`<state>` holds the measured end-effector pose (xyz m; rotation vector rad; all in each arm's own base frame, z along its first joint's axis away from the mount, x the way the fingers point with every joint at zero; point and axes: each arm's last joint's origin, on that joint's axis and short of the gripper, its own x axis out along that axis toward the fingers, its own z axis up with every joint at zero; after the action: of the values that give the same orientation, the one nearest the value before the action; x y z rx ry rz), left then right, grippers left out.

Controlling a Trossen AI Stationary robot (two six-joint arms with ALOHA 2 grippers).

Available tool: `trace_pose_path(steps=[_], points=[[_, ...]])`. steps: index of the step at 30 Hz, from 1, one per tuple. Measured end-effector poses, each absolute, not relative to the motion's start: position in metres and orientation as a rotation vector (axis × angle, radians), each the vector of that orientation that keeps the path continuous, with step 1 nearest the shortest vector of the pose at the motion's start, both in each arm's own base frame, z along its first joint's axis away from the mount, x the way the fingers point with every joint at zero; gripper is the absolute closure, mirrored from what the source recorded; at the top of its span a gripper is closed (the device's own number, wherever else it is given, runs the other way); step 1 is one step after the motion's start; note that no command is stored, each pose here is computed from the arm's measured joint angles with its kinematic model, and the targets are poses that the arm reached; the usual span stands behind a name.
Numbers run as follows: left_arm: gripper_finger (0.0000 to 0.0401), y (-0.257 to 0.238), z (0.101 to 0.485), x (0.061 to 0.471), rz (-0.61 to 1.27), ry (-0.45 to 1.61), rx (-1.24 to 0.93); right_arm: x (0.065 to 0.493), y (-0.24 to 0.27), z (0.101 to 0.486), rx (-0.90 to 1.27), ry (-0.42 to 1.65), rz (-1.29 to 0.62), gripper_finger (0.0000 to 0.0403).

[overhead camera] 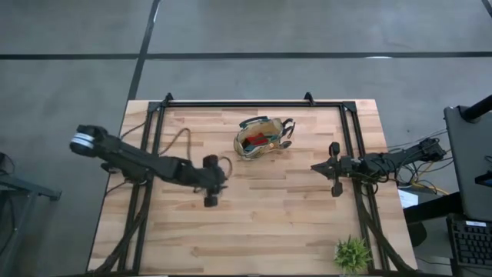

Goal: Pick & Place Garden tools in Gardening bag
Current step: Put the shear scissors into the gardening bag

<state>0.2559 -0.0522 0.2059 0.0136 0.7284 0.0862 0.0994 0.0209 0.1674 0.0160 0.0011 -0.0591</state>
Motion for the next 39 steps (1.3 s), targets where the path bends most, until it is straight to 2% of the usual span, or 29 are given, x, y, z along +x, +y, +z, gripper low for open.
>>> trace_pose_path(steps=[6, 14, 29, 39], points=[[0.0225, -0.067, 0.198, 0.276, 0.039, 0.951, 0.152, 0.099, 0.021, 0.167, 0.018, 0.001, -0.059, 0.0394], [0.0218, -0.073, 0.168, 0.284, 0.039, 1.179, 0.228, 0.099, 0.021, 0.167, 0.016, 0.001, -0.058, 0.0394], [0.0224, -0.071, 0.148, 0.289, 0.061, 1.243, 0.349, 0.099, 0.021, 0.167, 0.016, 0.001, -0.058, 0.0394], [0.0274, -0.053, 0.141, 0.292, 0.0, 1.304, 0.223, 0.099, 0.021, 0.167, 0.016, 0.001, -0.058, 0.0394]])
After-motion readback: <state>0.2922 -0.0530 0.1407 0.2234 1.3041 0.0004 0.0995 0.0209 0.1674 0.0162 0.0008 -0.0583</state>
